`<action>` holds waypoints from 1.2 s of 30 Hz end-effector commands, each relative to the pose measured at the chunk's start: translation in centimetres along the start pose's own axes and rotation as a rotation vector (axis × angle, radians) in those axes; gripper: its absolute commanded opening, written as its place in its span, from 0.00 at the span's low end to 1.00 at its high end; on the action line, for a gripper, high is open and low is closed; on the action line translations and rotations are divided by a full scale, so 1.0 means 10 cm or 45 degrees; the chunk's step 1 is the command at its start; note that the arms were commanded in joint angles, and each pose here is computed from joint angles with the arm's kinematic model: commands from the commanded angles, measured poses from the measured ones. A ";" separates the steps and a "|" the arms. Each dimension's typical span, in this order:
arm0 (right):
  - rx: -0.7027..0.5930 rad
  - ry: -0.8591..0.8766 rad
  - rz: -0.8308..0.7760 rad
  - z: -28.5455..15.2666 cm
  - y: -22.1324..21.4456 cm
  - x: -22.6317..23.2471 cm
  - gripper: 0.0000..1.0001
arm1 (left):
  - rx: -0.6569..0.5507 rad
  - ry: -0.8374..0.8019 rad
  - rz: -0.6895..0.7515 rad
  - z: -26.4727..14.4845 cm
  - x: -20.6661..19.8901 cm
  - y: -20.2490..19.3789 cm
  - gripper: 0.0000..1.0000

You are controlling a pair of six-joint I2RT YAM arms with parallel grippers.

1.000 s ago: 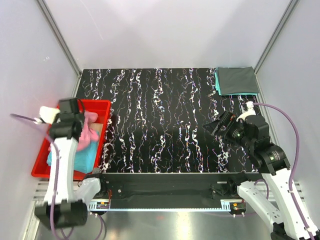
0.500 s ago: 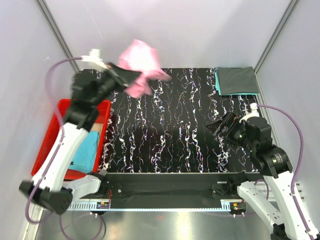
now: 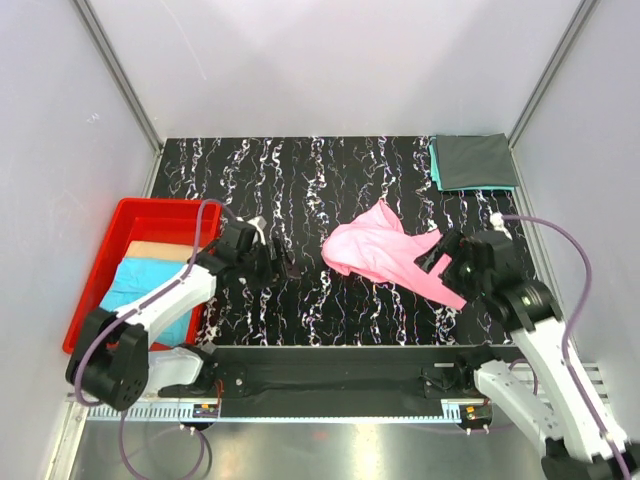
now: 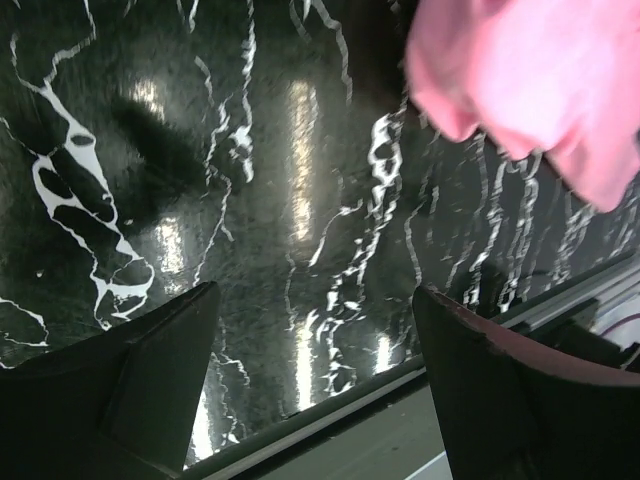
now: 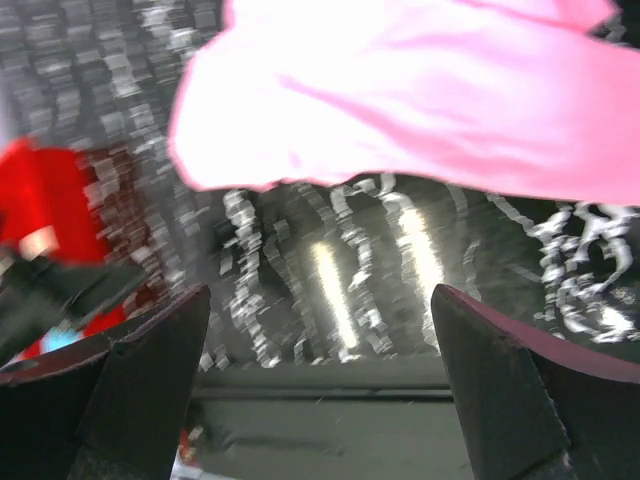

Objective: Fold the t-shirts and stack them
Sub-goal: Flatten the tshirt out

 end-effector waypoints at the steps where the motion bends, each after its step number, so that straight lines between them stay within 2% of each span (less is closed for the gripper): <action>1: -0.133 -0.163 -0.027 0.40 0.23 0.00 1.00 | -0.093 -0.198 0.120 0.11 -0.23 0.14 0.82; 5: -0.165 -0.382 -0.006 0.71 0.50 -0.09 0.97 | -0.049 -0.214 0.141 0.37 -0.45 0.22 0.81; 6: -0.124 -0.398 -0.005 0.86 0.54 -0.13 0.96 | -0.043 -0.203 0.159 0.44 -0.49 0.22 0.81; 8: -0.094 -0.465 0.057 1.06 0.72 -0.37 0.90 | -0.049 -0.210 0.163 0.59 -0.57 0.32 0.82; 9: -0.041 -0.398 0.047 1.14 0.78 -0.38 0.88 | -0.056 -0.223 0.149 0.64 -0.61 0.36 0.82; 11: 0.029 -0.414 0.094 1.32 0.91 -0.52 0.81 | -0.048 -0.209 0.129 0.82 -0.65 0.46 0.82; 14: 0.128 -0.420 0.078 1.59 1.06 -0.65 0.77 | -0.017 -0.244 0.108 1.05 -0.76 0.59 0.81; 18: 0.237 -0.375 0.091 1.98 1.11 -0.71 0.75 | 0.023 -0.238 0.057 1.26 -0.80 0.66 0.75; 22: 0.362 -0.248 0.076 2.29 1.03 -0.74 0.70 | 0.056 -0.227 0.037 1.30 -0.81 0.66 0.30; 24: 0.395 -0.254 0.082 2.38 0.97 -0.81 0.60 | 0.052 -0.237 0.027 1.28 -0.84 0.67 0.17; 25: 0.397 -0.272 0.082 2.39 0.96 -0.84 0.58 | 0.043 -0.243 0.026 1.26 -0.87 0.70 0.04; 26: 0.385 -0.312 0.067 2.39 0.95 -0.89 0.58 | 0.045 -0.238 0.022 1.25 -0.87 0.71 0.00; 28: 0.375 -0.358 0.050 2.38 0.93 -0.95 0.55 | 0.043 -0.236 0.031 1.22 -0.93 0.75 0.00; 29: 0.375 -0.377 0.029 2.38 0.93 -0.98 0.50 | 0.040 -0.235 0.039 1.22 -0.95 0.77 0.00; 30: 0.382 -0.388 0.025 2.38 0.93 -0.99 0.33 | 0.046 -0.227 0.041 1.21 -0.96 0.76 0.00; 31: 0.372 -0.380 0.013 2.39 1.00 -0.95 0.21 | 0.037 -0.242 0.044 1.18 -1.01 0.81 0.00; 32: 0.395 -0.411 0.024 2.38 1.00 -0.96 0.00 | 0.033 -0.261 0.043 1.14 -1.07 0.83 0.00; 35: 0.353 -0.370 0.048 2.27 1.23 -0.71 0.00 | -0.031 -0.314 0.103 0.89 -1.35 1.07 0.00; 36: 0.328 -0.343 0.054 2.19 1.32 -0.60 0.00 | -0.013 -0.261 0.111 0.77 -1.37 1.10 0.00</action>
Point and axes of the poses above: each gripper's point midway between its finger pads, its own z axis out along the fingers, its own x axis along the line the jaws close on, y = z × x, the point moved 6 cm from there along -z, back along the fingers, and after that the axes turned 2 degrees about z, right-handed, at the moved point
